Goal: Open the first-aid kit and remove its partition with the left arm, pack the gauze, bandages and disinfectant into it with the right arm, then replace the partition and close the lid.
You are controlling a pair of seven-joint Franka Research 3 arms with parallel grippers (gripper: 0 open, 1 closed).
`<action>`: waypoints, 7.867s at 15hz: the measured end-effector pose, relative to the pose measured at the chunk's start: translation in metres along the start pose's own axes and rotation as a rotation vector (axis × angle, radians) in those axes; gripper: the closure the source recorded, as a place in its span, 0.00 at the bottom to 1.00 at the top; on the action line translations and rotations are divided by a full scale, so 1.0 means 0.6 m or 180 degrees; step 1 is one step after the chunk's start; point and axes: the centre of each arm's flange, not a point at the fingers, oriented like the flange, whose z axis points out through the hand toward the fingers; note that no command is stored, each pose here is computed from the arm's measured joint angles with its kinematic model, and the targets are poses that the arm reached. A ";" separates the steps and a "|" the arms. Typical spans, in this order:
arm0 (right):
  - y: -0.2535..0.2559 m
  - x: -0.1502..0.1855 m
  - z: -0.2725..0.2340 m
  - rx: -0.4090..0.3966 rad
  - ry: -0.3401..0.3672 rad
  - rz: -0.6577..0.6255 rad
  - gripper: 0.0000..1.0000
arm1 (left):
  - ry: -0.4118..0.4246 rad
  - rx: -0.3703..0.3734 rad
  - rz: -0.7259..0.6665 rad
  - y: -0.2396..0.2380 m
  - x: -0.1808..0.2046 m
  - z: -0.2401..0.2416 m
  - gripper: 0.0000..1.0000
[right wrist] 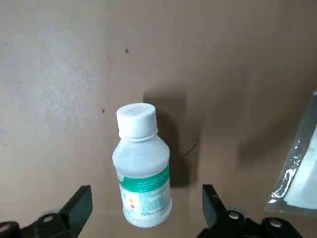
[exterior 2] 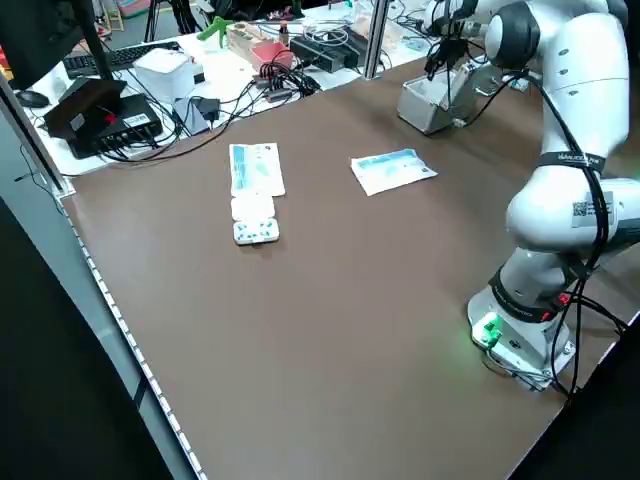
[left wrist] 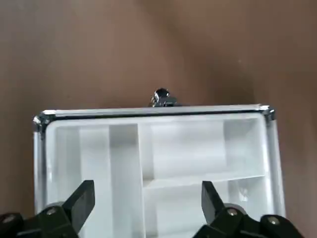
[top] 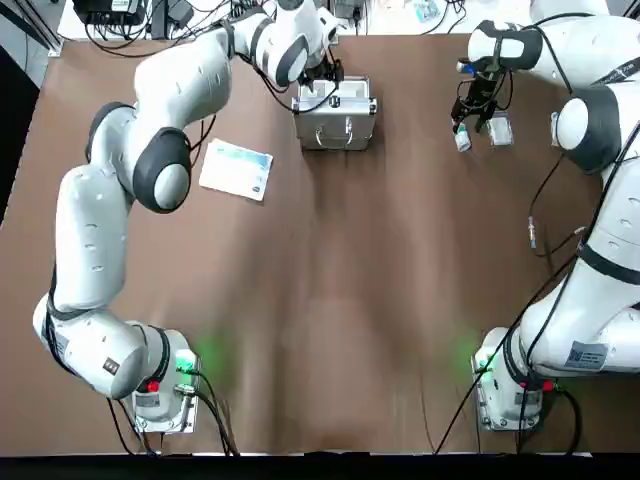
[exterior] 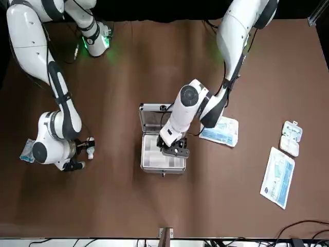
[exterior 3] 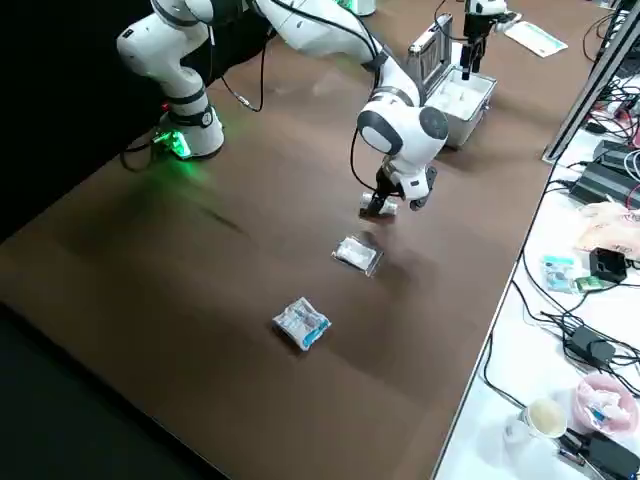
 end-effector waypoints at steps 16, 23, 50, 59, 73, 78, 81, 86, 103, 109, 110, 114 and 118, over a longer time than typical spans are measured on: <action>-0.004 -0.007 0.028 0.0021 -0.0098 -0.0161 0.24 | 0.0072 0.0115 0.0065 -0.013 0.011 0.038 0.09; -0.003 -0.008 0.034 0.0020 -0.0100 -0.0159 0.43 | 0.0042 0.0122 0.0123 -0.008 0.001 0.058 0.24; -0.024 0.016 -0.052 0.0031 -0.0014 0.0168 0.60 | -0.0221 0.0252 0.0204 0.020 -0.023 0.052 0.52; -0.040 0.014 -0.051 0.0029 -0.0090 0.0184 0.60 | -0.0387 0.0328 0.0208 0.020 -0.034 0.055 0.54; -0.083 0.023 -0.073 0.0067 -0.0054 0.0267 0.60 | -0.0369 0.0346 0.0140 0.017 -0.031 0.054 0.97; -0.088 0.024 -0.075 0.0139 -0.0045 0.0292 0.60 | -0.0338 0.0331 0.0126 0.020 -0.022 0.032 0.97; -0.099 0.027 -0.080 0.0173 -0.0024 0.0348 0.60 | -0.0266 0.0307 0.0129 0.028 -0.010 -0.016 0.97; -0.176 0.035 -0.120 0.0462 -0.0005 0.0569 0.60 | -0.0154 0.0290 0.0168 0.042 0.008 -0.115 0.97; -0.570 0.059 -0.122 0.1099 0.0736 0.0720 0.60 | -0.0347 0.0684 0.0152 -0.419 0.193 -0.173 0.97; -0.608 0.059 -0.072 0.1058 0.0682 0.0652 0.58 | -0.0704 0.0664 0.0377 -0.474 0.160 -0.007 0.97; -0.609 0.058 -0.073 0.1061 0.0687 0.0647 0.58 | -0.0693 0.0649 0.0394 -0.477 0.157 0.011 0.97; -0.611 0.059 -0.083 0.1076 0.0718 0.0635 0.27 | -0.0676 0.0625 0.0359 -0.488 0.149 0.055 0.97; -0.611 0.061 -0.096 0.1091 0.0754 0.0627 0.13 | -0.0555 0.0618 0.0093 -0.489 0.150 0.070 0.97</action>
